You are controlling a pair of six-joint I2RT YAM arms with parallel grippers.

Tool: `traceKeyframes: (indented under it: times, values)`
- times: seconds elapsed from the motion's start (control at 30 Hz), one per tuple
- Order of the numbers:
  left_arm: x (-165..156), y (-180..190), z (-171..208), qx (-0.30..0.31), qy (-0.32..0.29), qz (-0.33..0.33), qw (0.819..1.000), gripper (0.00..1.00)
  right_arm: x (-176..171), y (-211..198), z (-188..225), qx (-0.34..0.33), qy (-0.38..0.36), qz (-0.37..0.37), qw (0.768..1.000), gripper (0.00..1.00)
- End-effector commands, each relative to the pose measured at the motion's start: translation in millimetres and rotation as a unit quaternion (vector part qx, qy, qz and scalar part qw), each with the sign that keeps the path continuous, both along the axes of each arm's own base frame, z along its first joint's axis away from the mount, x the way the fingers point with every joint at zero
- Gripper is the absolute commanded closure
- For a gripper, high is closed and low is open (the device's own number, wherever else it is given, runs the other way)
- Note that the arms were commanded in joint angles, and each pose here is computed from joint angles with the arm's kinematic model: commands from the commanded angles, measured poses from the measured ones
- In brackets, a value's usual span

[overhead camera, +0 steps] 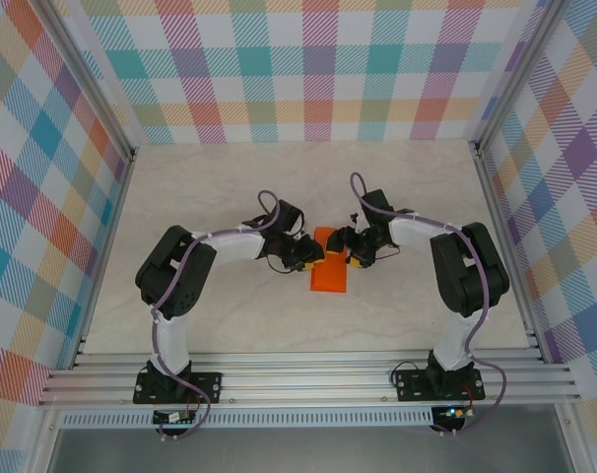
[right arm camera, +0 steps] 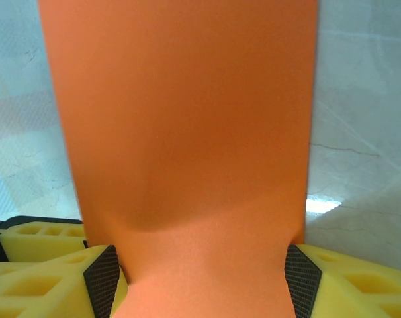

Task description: Fold a paper plane with a square sheet of paper (pick it up from the middle)

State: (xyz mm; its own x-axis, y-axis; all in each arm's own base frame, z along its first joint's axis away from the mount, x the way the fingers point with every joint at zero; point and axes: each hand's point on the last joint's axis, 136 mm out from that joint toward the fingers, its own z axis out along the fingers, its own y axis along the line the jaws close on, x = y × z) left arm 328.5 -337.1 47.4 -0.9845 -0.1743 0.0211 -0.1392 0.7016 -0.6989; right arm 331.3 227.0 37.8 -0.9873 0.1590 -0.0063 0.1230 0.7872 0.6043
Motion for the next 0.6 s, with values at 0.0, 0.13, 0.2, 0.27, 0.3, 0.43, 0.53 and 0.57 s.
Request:
traceKeyframes:
  times: [0.0, 0.13, 0.2, 0.27, 0.3, 0.43, 0.53, 0.57]
  values:
    - [10.8, -8.7, 6.6, -0.017, -0.005, 0.004, 1.0, 0.75, 0.4, -6.0, 15.5, 0.003, -0.02, -0.007, 1.0, 0.29]
    - [17.1, -7.4, 5.8, -0.018, -0.005, 0.011, 1.0, 0.77, -6.9, -19.8, 26.8, -0.02, -0.042, -0.017, 0.999, 0.25]
    - [19.2, -7.5, 5.2, -0.022, -0.002, 0.014, 1.0, 0.77, -13.5, -24.2, 34.5, -0.022, -0.059, -0.015, 0.998, 0.24]
    - [21.4, -9.3, 7.2, -0.028, -0.003, 0.014, 1.0, 0.77, -23.1, -27.2, 40.2, -0.022, -0.072, -0.009, 0.997, 0.24]
    - [21.8, -10.4, 8.3, -0.03, -0.003, 0.013, 0.999, 0.77, -28.6, -27.4, 41.5, -0.022, -0.077, -0.002, 0.997, 0.24]
    - [23.5, -12.6, 11.5, -0.032, -0.004, 0.01, 0.999, 0.77, -54.6, -23.6, 43.6, -0.049, -0.104, 0.038, 0.993, 0.23]
    - [24.6, -12.6, 11.4, -0.03, -0.003, 0.008, 1.0, 0.77, -70.0, -16.7, 44.4, -0.083, -0.144, 0.071, 0.984, 0.27]
    - [23.8, -12.4, 10.2, -0.028, 0.001, 0.007, 1.0, 0.77, -73.6, -15.3, 44.9, -0.095, -0.163, 0.079, 0.979, 0.27]
